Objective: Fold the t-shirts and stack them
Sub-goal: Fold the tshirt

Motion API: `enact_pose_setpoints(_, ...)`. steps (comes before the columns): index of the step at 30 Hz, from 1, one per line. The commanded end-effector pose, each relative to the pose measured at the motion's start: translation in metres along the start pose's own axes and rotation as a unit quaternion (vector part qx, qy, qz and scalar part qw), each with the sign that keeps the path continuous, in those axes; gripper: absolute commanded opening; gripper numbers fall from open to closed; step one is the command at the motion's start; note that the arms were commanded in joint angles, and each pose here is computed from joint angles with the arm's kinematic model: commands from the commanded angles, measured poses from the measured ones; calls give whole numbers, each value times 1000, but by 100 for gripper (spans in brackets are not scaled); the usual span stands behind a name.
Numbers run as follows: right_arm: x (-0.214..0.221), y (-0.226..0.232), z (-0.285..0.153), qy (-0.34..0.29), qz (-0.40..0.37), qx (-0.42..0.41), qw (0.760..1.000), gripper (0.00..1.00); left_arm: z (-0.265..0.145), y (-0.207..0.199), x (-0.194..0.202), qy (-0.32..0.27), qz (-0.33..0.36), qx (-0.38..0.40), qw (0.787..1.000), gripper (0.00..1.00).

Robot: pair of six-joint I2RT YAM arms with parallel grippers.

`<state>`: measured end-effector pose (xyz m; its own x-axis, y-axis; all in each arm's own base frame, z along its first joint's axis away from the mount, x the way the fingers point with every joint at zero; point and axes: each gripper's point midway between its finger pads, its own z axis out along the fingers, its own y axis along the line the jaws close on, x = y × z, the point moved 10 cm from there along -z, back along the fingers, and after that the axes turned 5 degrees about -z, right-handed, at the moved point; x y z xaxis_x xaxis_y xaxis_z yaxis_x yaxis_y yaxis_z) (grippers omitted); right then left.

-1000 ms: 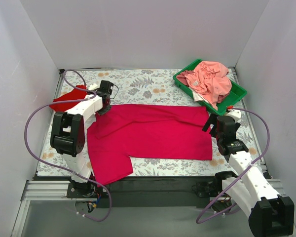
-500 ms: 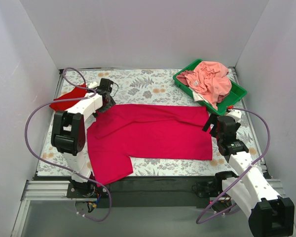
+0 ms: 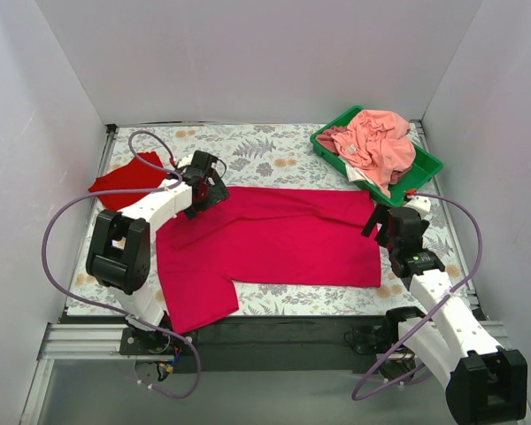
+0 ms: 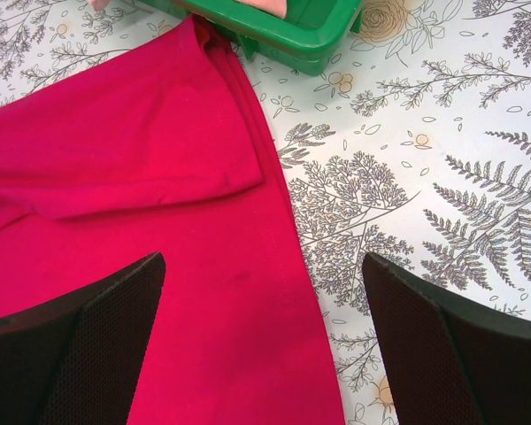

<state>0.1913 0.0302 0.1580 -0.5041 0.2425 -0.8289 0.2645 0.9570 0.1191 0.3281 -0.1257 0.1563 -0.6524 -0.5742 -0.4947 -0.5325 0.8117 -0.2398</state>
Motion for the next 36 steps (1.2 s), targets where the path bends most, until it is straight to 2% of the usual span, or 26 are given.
enact_pose_setpoints(1, -6, 2, 0, -18, 9, -5, 1000, 98, 4, -5, 2, 7, 2, 7, 1000, 87)
enact_pose_setpoints(10, -6, 0, 0, -22, 8, 1, 1000, 98, 14, 2, 4, 11, 0, -76, 997, 66)
enact_pose_setpoints(12, -6, 1, 0, -21, 8, 1, 1000, 98, 17, 2, 5, 12, -1, -88, 996, 58)
enact_pose_setpoints(15, -6, 1, 1, -17, 7, 1, 1000, 98, 17, 2, 6, 17, 1, -94, 995, 53)
enact_pose_setpoints(22, -5, 1, 2, -14, 7, 2, 1000, 98, 21, 3, 7, 26, 13, -119, 992, 52)
enact_pose_setpoints(25, -5, 1, 3, -13, 6, 5, 1000, 98, 23, 3, 7, 26, 13, -122, 992, 47)
enact_pose_setpoints(28, -5, 1, 3, -13, 6, 5, 1000, 98, 28, 3, 9, 29, 15, -126, 992, 39)
enact_pose_setpoints(32, -5, 1, 3, -14, 6, 6, 1000, 98, 30, 1, 10, 33, 13, -123, 992, 18)
enact_pose_setpoints(33, -6, 1, 3, -15, 8, 5, 1000, 98, 28, 0, 8, 29, 12, -121, 992, 8)
enact_pose_setpoints(36, -5, 1, 3, -12, 7, 7, 1000, 98, 20, 0, 7, 23, 11, -115, 993, 0)
